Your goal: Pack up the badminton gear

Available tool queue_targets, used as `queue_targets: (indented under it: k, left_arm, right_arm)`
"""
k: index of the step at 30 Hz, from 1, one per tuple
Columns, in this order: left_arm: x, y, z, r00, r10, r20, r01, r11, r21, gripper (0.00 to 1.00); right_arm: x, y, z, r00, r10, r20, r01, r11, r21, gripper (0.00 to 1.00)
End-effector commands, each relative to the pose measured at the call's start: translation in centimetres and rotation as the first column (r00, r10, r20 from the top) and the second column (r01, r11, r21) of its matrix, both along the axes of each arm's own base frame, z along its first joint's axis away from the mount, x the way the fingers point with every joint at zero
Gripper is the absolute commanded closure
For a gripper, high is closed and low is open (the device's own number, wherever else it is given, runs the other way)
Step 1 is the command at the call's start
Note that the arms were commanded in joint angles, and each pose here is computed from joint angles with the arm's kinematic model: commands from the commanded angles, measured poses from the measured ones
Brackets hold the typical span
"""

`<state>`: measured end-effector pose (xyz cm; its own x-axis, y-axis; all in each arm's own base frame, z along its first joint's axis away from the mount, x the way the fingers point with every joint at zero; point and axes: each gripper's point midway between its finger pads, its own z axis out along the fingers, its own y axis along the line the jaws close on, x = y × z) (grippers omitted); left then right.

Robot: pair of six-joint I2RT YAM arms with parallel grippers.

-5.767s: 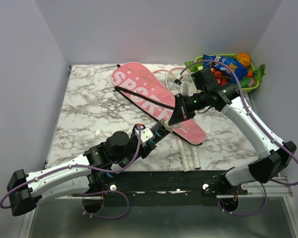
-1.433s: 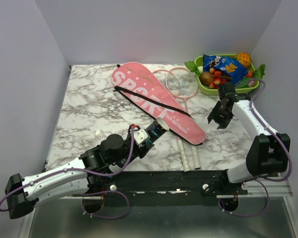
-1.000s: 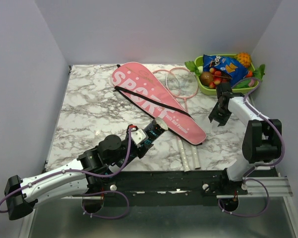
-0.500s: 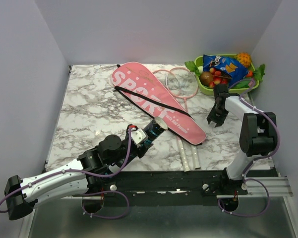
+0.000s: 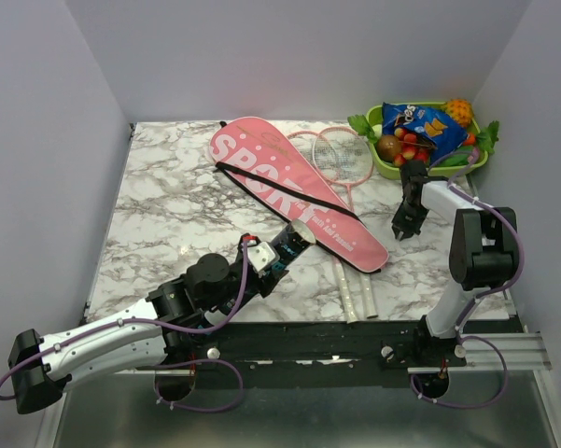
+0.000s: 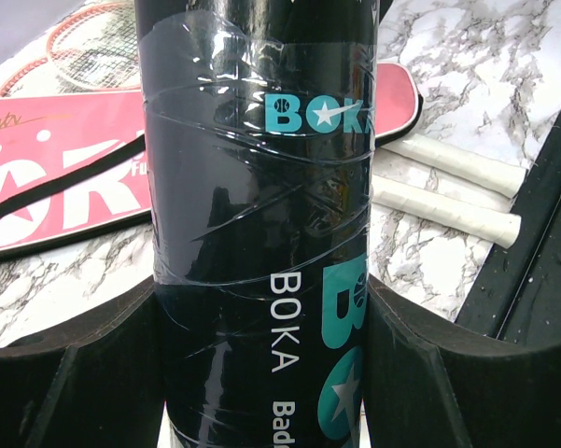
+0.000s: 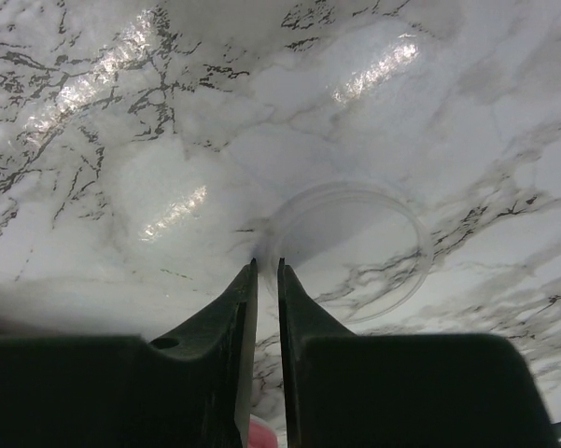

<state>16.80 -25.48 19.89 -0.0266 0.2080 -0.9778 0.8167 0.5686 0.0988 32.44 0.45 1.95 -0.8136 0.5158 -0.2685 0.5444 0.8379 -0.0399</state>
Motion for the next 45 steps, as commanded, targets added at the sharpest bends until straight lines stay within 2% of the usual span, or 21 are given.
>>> queue_targets:
  k: [1, 8, 13, 17, 21, 22, 24, 25, 27, 28, 30, 31, 33, 34, 39, 40, 42, 43, 45]
  left_arm:
    - [0.0, 0.3, -2.2, 0.999, 0.019, -0.030, -0.018, 0.999, 0.028, 1.00]
    - [0.1, 0.3, -2.2, 0.999, 0.024, -0.026, -0.023, 0.999, 0.030, 1.00]
    - [0.2, 0.3, -2.2, 0.999, 0.029, -0.028, -0.028, 0.999, 0.036, 1.00]
    - [0.3, 0.3, -2.2, 0.999, 0.026, -0.023, -0.025, 0.999, 0.048, 1.00]
    - [0.4, -0.1, -2.1, 0.999, 0.021, -0.025, -0.020, 0.998, 0.061, 1.00]
    - [0.4, -0.2, -2.1, 0.999, 0.017, -0.029, -0.015, 0.998, 0.064, 1.00]
    - [0.3, -0.6, -2.0, 0.999, 0.008, -0.038, -0.006, 0.998, 0.064, 1.00]
    - [0.3, -0.8, -2.0, 0.999, 0.001, -0.042, 0.001, 0.998, 0.061, 1.00]
    - [0.0, -1.3, -2.0, 0.998, -0.026, -0.053, 0.029, 0.998, 0.059, 1.00]
    - [-0.1, -1.5, -1.9, 0.998, -0.036, -0.053, 0.039, 0.997, 0.060, 1.00]
    - [-0.3, -2.0, -1.9, 0.996, -0.056, -0.062, 0.060, 0.996, 0.063, 1.00]
    - [-0.3, -2.2, -1.8, 0.996, -0.065, -0.064, 0.069, 0.996, 0.064, 1.00]
    - [-0.6, -2.6, -1.7, 0.993, -0.090, -0.073, 0.095, 0.993, 0.066, 1.00]
    - [-0.7, -2.7, -1.8, 0.992, -0.098, -0.080, 0.104, 0.992, 0.068, 1.00]
    - [-1.3, -3.7, -1.4, 0.983, -0.145, -0.113, 0.153, 0.986, 0.067, 1.00]
    - [-1.5, -3.9, -1.4, 0.981, -0.154, -0.120, 0.163, 0.984, 0.067, 1.00]
    - [-1.5, -4.1, -1.2, 0.980, -0.157, -0.126, 0.166, 0.984, 0.063, 1.00]
    - [-1.6, -4.2, -1.1, 0.978, -0.164, -0.127, 0.173, 0.983, 0.061, 1.00]
    - [-1.7, -4.3, -0.9, 0.977, -0.171, -0.124, 0.179, 0.982, 0.057, 1.00]
  right_arm:
    - [0.7, -0.4, -0.2, 1.000, 0.004, 0.015, -0.004, 1.000, -0.014, 0.82]
    - [0.9, -0.2, -0.2, 1.000, 0.027, 0.011, -0.027, 1.000, -0.008, 0.99]
    - [1.8, 0.3, 1.0, 0.998, 0.045, 0.048, -0.046, 0.999, 0.019, 0.99]
    - [2.9, 1.4, 4.3, 0.988, 0.064, 0.138, -0.075, 0.994, 0.077, 0.99]
    - [3.6, 3.1, 8.6, 0.961, 0.100, 0.258, -0.142, 0.979, 0.149, 0.99]
    - [3.8, 4.6, 9.9, 0.948, 0.126, 0.293, -0.194, 0.957, 0.215, 0.99]
    - [3.4, 5.8, 11.6, 0.931, 0.168, 0.325, -0.259, 0.931, 0.259, 0.99]
    - [3.0, 7.3, 12.4, 0.916, 0.201, 0.347, -0.314, 0.898, 0.308, 0.99]
    - [2.1, 8.7, 14.3, 0.886, 0.248, 0.392, -0.385, 0.864, 0.324, 1.00]
    - [1.5, 10.1, 15.3, 0.864, 0.272, 0.424, -0.438, 0.821, 0.365, 0.99]
    - [0.4, 11.4, 17.3, 0.819, 0.284, 0.499, -0.504, 0.772, 0.387, 0.99]
    - [-0.3, 12.5, 18.0, 0.799, 0.294, 0.525, -0.545, 0.723, 0.425, 0.99]
    - [-1.3, 13.5, 18.9, 0.778, 0.306, 0.549, -0.582, 0.680, 0.445, 1.00]
    - [-2.4, 14.6, 20.1, 0.746, 0.325, 0.580, -0.631, 0.623, 0.462, 0.99]
    - [-5.7, 16.9, 23.0, 0.643, 0.369, 0.672, -0.751, 0.474, 0.459, 0.99]
    - [-6.9, 17.7, 23.2, 0.630, 0.370, 0.683, -0.770, 0.415, 0.485, 0.99]
    - [-7.9, 18.9, 24.6, 0.585, 0.351, 0.731, -0.808, 0.337, 0.484, 0.99]
    - [-9.1, 19.9, 25.0, 0.563, 0.363, 0.743, -0.826, 0.270, 0.494, 1.00]
    - [-10.0, 20.8, 25.3, 0.534, 0.381, 0.754, -0.845, 0.223, 0.486, 1.00]
